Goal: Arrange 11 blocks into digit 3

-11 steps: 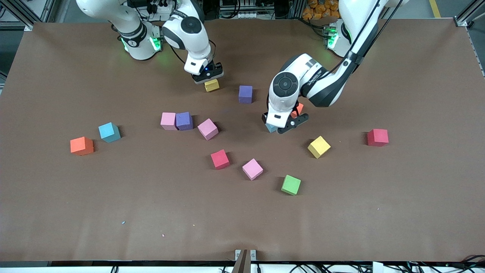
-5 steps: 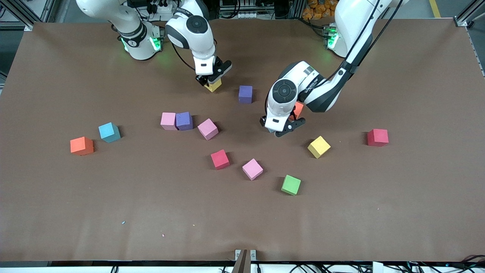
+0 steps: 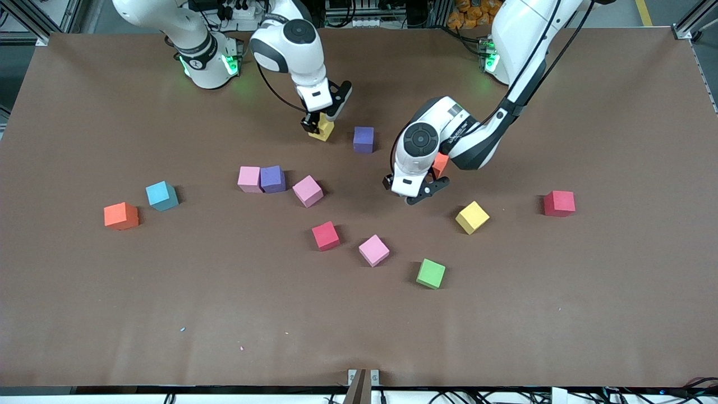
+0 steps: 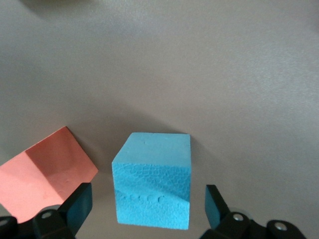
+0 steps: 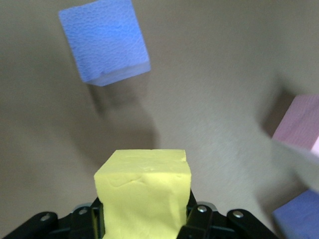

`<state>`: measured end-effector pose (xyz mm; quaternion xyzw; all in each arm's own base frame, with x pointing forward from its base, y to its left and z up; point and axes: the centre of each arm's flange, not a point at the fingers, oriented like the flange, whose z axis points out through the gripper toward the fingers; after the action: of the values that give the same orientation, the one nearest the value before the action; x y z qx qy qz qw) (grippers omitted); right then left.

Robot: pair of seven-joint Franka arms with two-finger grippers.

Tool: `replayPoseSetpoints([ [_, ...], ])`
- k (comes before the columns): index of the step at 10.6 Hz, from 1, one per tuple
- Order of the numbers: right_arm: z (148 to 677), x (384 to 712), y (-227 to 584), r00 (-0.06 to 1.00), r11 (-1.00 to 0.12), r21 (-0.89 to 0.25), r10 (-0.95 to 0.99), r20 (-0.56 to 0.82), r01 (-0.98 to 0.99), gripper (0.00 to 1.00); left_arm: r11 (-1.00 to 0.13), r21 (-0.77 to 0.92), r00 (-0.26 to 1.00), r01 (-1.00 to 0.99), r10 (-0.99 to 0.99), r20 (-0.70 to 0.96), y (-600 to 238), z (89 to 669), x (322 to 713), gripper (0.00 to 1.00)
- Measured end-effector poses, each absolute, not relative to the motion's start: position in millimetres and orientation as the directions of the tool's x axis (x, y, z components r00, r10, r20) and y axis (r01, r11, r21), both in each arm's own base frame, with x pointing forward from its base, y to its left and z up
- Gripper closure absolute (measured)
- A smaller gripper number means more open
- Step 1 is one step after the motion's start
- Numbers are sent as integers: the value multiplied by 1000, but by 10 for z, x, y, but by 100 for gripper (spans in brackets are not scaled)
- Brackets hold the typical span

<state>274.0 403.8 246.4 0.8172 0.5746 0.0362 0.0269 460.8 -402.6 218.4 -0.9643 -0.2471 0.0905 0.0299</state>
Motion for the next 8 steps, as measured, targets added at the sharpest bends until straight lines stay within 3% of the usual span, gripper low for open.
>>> replayPoseSetpoints([
  [3, 2360, 3044, 4109, 162, -162, 105, 987, 8, 981, 43, -874, -107, 858, 474, 485, -168, -4014, 2093, 4599, 1],
  [6, 2260, 3183, 4251, 77, -77, 98, 997, 4, 992, 43, -850, -116, 834, 514, 527, -166, -4006, 2053, 4602, 41],
  [8, 2176, 3222, 4303, 14, -14, 90, 1000, -5, 996, 43, -822, -123, 806, 556, 570, -159, -4004, 2064, 4606, 45],
])
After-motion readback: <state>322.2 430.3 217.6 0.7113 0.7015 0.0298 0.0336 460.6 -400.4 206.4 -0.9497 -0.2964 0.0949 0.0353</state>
